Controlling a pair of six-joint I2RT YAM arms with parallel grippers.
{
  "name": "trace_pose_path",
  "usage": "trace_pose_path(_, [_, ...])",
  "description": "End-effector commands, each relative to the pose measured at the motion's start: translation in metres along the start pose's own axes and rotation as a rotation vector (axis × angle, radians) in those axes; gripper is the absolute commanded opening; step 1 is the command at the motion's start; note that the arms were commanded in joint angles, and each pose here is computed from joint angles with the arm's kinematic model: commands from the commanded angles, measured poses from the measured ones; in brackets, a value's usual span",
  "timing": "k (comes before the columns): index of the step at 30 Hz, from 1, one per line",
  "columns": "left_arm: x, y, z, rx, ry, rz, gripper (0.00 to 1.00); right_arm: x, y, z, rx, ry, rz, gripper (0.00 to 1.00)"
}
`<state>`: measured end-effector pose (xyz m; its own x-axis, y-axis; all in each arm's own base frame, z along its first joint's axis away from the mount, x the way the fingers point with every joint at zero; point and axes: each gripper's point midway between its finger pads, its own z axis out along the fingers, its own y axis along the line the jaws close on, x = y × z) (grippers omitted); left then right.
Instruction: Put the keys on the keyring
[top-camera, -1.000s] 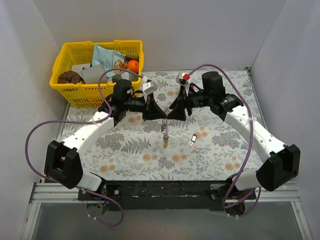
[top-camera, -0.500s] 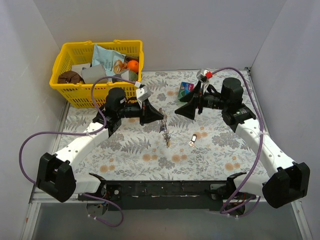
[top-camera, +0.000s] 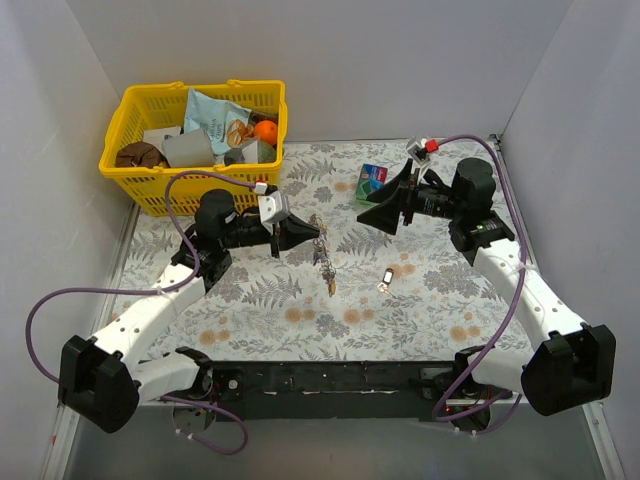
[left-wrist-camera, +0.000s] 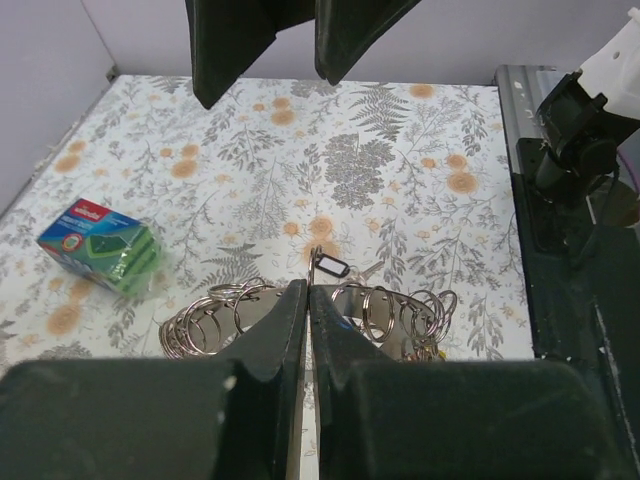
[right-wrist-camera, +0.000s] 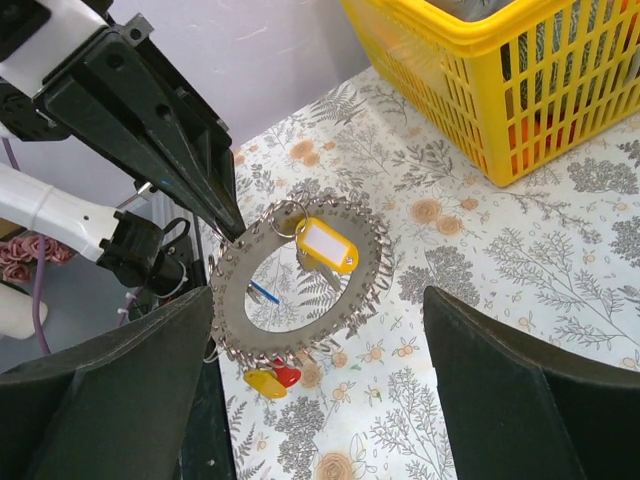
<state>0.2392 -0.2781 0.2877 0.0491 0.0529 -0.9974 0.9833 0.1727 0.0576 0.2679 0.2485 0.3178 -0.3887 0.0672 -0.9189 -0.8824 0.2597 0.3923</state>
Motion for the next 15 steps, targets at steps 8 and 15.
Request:
trace_pose_path(8, [-0.0179, -0.0071, -0.0140, -0.006, 0.003, 0.344, 0.00, -0.0045, 0.0034, -0.0014, -0.025, -0.022, -0.018, 0.93])
trace_pose_path(15, [-0.0165, -0.0110, -0.0148, 0.011, 0.001, 0.368, 0.00, -0.0007, -0.0002, -0.0005, -0.017, -0.011, -0.005, 0.93])
